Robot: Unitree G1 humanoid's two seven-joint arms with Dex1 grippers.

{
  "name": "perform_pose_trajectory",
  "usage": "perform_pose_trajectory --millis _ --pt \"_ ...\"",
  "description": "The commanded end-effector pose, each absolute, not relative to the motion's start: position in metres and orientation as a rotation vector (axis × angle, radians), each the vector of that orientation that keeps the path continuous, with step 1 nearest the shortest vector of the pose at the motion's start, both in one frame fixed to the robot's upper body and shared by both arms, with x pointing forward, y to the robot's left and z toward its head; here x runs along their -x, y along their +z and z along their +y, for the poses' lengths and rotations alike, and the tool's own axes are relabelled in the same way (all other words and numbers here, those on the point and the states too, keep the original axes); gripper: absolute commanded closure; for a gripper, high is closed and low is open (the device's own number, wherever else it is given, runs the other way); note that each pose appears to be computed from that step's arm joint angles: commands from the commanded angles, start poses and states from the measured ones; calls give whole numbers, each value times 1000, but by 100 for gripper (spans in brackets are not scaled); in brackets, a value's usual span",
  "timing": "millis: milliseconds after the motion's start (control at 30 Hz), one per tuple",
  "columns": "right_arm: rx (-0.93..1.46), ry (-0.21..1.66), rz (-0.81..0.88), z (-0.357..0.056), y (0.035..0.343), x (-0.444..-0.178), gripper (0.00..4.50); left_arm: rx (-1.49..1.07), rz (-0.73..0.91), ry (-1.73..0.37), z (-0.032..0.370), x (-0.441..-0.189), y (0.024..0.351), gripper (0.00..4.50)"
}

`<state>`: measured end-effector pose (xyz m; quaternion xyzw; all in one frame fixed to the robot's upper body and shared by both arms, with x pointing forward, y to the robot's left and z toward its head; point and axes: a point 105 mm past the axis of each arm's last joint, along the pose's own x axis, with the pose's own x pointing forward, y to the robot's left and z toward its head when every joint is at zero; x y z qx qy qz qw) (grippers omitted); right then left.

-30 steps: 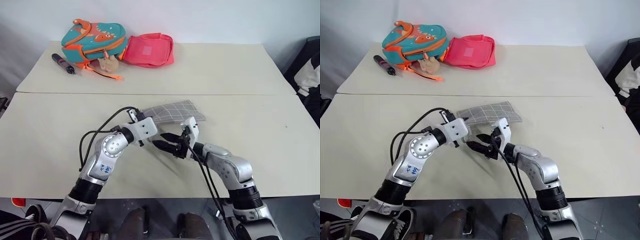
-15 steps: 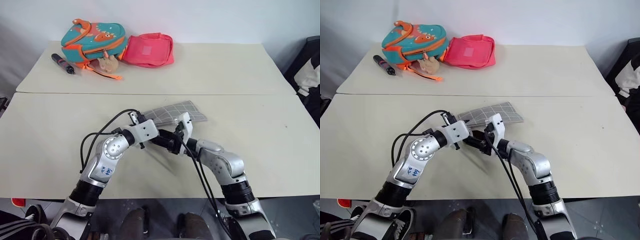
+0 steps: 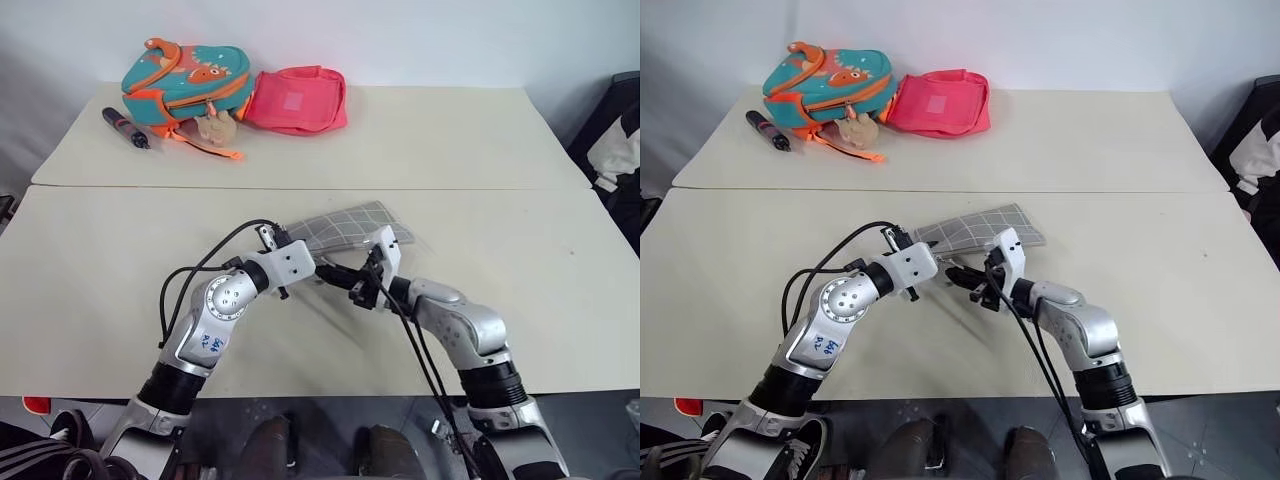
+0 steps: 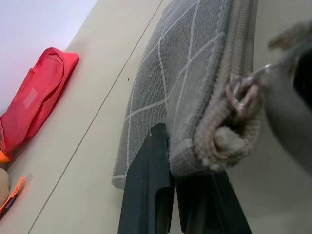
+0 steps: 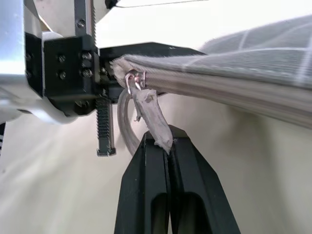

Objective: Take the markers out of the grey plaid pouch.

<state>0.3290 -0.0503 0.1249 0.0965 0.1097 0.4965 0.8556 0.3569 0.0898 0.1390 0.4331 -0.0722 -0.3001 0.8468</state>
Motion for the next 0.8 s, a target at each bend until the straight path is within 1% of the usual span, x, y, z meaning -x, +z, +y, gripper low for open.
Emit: perform_pose_trajectory --millis 33,167,267,333,500,733,800 --pt "-173 984 174 -77 139 -340 449 -928 -195 -601 100 -355 153 450" --pt "-117 913 151 -109 151 -355 449 -944 -176 -589 110 -355 151 450" --pt "-29 780 157 -160 153 -374 449 -965 -161 -566 123 -358 150 450" --pt "5 741 165 -178 152 -378 449 -954 -160 -560 127 -358 150 450" --pt "40 722 176 -192 147 -380 449 -935 -155 -551 134 -357 151 450" --pt "64 739 160 -188 148 -379 449 -870 -165 -556 130 -358 154 450" --pt "39 763 166 -182 150 -377 449 -860 -160 -561 129 -358 153 450"
